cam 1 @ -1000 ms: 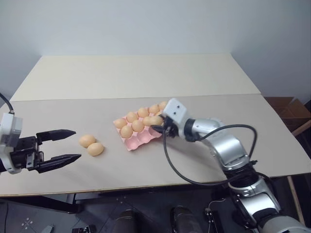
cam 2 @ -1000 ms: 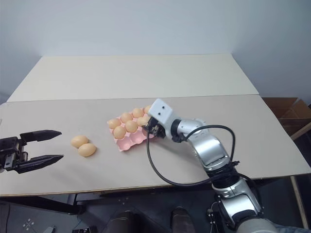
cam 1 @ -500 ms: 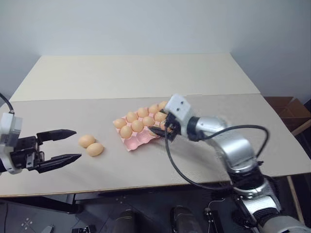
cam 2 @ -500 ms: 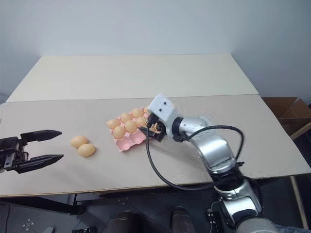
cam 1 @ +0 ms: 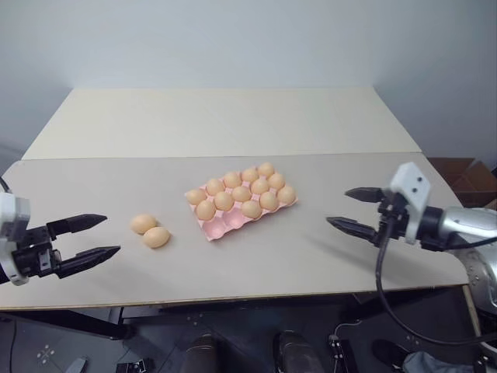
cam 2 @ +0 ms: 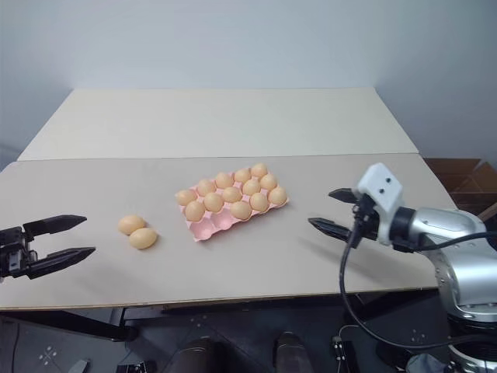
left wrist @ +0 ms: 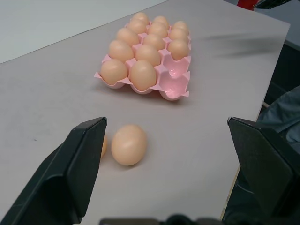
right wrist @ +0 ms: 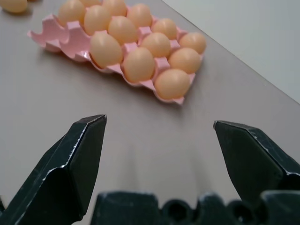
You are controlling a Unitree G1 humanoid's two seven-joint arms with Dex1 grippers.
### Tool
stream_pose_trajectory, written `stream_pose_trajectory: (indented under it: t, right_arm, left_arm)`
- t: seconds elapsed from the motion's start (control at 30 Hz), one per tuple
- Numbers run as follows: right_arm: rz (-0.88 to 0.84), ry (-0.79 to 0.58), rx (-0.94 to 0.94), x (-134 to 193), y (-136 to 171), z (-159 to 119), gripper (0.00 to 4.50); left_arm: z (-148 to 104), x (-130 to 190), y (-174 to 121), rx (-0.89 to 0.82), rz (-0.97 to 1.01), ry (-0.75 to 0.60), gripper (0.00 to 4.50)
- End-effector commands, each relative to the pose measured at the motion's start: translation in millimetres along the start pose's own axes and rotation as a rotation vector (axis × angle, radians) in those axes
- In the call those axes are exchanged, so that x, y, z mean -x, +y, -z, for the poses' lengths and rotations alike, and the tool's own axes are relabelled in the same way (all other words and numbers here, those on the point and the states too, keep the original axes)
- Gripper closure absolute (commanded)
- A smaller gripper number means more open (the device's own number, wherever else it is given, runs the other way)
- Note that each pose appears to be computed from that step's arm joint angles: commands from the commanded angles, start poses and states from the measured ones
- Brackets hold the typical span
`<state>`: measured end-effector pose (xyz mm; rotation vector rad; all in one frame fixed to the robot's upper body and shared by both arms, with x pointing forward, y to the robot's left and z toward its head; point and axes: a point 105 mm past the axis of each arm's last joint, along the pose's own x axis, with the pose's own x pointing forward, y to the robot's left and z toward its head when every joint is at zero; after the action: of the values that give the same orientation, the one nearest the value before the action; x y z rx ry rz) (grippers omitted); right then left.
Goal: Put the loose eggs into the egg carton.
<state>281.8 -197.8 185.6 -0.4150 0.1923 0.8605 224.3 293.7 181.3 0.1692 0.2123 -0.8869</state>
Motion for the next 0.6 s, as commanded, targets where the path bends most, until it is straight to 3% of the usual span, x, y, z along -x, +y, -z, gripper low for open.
stream_pose_trajectory:
  t: [0.03, 0.43, 0.6]
  right_arm:
    - [0.007, -0.043, 0.061, 4.3, -3.3, -10.3, 0.21]
    - [0.025, -0.086, 0.073, 2.8, -6.1, -24.7, 0.21]
    - [0.030, -0.097, 0.073, 6.0, -3.2, -29.9, 0.21]
  left_arm:
    - [3.7, -5.1, 3.9, -0.043, -0.033, 0.009, 0.00]
    - [27.6, -69.9, 20.9, -0.196, -0.045, 0.110, 0.00]
    - [39.8, -80.8, 23.3, -0.217, -0.021, 0.192, 0.00]
